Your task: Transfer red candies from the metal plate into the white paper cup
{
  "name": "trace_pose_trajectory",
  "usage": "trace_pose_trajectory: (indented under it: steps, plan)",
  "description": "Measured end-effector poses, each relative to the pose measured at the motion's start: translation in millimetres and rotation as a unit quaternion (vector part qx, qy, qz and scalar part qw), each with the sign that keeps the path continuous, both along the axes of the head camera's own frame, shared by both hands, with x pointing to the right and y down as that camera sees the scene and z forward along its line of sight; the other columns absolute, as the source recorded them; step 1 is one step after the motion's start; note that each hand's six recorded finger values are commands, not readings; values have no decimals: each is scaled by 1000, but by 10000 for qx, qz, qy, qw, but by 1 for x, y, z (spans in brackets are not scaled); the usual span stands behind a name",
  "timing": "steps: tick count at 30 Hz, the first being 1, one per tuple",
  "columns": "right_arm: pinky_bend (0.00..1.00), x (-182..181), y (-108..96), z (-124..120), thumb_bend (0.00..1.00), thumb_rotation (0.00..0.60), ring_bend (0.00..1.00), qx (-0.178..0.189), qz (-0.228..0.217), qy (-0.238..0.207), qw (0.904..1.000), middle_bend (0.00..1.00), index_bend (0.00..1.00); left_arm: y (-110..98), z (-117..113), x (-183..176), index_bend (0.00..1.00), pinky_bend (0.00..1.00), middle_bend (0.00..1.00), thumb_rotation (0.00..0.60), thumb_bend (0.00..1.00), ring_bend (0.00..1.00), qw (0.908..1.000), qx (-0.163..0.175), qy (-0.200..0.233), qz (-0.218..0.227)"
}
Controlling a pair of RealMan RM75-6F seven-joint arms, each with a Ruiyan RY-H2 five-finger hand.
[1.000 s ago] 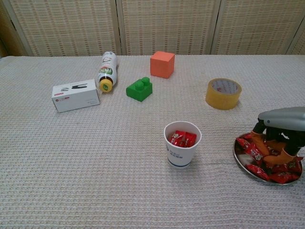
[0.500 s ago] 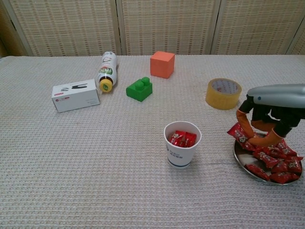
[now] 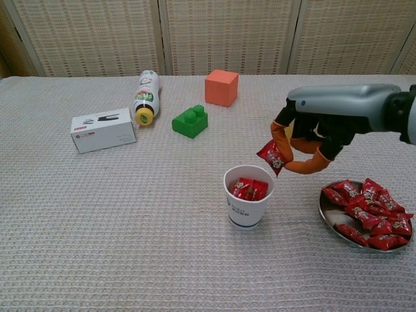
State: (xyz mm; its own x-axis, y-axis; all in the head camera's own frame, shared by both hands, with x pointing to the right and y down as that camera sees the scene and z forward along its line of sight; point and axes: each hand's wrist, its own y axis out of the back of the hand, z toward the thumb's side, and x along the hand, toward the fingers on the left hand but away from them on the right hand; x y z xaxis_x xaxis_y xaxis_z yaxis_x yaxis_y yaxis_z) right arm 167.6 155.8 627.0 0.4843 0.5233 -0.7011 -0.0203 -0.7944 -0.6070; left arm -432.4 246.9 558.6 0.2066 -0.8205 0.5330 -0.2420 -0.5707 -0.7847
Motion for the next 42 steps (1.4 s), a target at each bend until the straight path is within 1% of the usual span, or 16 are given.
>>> trace_pose_trajectory:
  steps: [6,11,21,25,28,33,35,37,42]
  plan:
    - [1000,-22,2,15,306,600,784,-98,-42,-183,9998,887,629,0,0,-1,301,415,477,600,431,412,10000,8,-9,-15]
    - [1000,-34,5,19,307,600,784,-87,-74,-360,9993,887,607,-1,-1,-2,301,415,478,600,432,412,10000,26,2,-36]
    - [1000,-27,6,18,307,600,784,-59,-68,-393,9992,887,502,0,-1,-1,301,414,477,600,432,412,10000,22,0,-12]
    - [1000,-21,7,17,278,600,784,-73,-59,-368,9993,887,457,0,-1,-1,301,415,477,600,431,412,10000,20,1,-16]
    - [1000,-10,9,17,249,600,784,-63,-102,-226,9997,887,431,-1,-1,-2,301,415,478,600,432,412,10000,23,4,-35]
    - [1000,20,15,18,209,600,784,78,-169,248,9995,887,409,0,-1,-1,301,415,478,600,432,413,10000,16,8,-28]
    - [1000,32,17,21,197,600,784,74,-160,442,9989,887,408,0,-1,0,301,415,478,600,432,413,10000,12,9,-5]
    - [1000,40,19,24,187,600,784,12,-131,572,9983,887,407,0,-1,0,301,415,478,600,432,412,10000,4,10,8]
    - [1000,62,28,33,182,600,784,-317,-86,950,9949,887,406,0,0,0,301,415,477,600,432,412,10000,-8,-7,-16]
